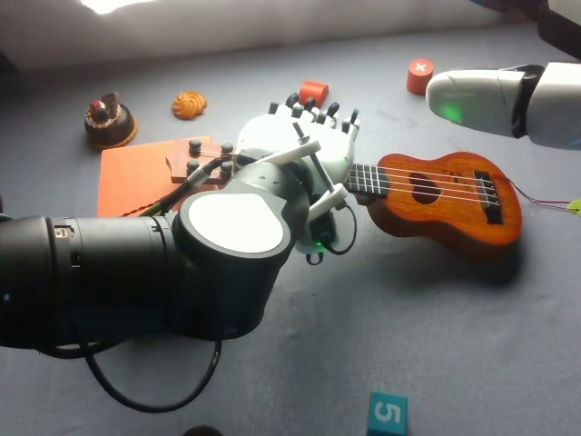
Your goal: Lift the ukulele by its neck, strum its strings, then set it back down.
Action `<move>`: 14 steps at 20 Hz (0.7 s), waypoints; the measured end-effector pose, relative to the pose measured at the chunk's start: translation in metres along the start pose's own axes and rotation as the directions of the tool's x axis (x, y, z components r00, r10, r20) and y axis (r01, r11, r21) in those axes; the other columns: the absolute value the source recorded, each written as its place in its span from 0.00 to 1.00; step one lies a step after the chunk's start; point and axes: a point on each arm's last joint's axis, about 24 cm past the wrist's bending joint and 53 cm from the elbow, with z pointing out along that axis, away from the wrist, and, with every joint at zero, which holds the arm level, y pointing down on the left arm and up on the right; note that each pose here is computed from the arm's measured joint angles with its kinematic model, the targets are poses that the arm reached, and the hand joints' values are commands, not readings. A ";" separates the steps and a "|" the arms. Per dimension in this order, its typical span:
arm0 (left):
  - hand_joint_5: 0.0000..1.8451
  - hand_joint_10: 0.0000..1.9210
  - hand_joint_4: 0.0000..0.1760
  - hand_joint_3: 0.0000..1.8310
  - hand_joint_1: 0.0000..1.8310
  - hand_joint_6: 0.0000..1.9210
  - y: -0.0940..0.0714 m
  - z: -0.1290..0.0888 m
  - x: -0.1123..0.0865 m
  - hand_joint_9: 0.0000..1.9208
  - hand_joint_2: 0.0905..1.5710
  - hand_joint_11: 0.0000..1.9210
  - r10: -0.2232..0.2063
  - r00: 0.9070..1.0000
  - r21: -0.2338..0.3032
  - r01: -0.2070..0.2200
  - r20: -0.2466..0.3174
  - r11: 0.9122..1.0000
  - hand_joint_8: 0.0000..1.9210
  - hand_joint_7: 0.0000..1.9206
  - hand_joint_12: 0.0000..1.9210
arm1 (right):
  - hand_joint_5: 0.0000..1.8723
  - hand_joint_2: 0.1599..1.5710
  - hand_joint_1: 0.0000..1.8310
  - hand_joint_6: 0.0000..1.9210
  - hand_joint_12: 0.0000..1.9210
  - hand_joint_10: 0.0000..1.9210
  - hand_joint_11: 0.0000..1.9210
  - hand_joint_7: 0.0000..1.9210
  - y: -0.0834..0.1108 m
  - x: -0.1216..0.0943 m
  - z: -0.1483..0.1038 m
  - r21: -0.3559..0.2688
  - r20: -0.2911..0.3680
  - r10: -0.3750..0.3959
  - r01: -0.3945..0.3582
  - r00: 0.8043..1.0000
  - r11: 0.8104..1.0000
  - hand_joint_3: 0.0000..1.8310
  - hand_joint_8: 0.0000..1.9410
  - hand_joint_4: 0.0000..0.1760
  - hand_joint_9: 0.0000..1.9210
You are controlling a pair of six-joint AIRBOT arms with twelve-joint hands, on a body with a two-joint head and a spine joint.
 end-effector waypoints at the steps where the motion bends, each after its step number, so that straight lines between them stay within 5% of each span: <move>1: 0.00 0.00 0.00 0.00 0.60 0.00 0.002 0.003 0.001 0.00 0.69 0.00 0.011 1.000 -0.002 -0.011 0.005 1.000 0.00 0.00 0.00 | 0.05 0.78 0.07 0.00 0.06 0.00 0.00 0.07 0.000 0.000 0.000 0.001 0.000 0.001 -0.001 1.000 1.000 0.00 0.00 0.00 0.05; 14: 0.00 0.00 0.00 0.00 0.47 0.00 0.008 0.011 0.001 0.00 0.70 0.00 0.028 1.000 0.003 -0.028 0.006 1.000 0.00 0.00 0.00 | 0.06 0.78 0.07 0.00 0.10 0.00 0.00 0.08 0.000 0.000 0.000 0.000 0.000 -0.002 0.002 1.000 1.000 0.00 0.00 0.00 0.06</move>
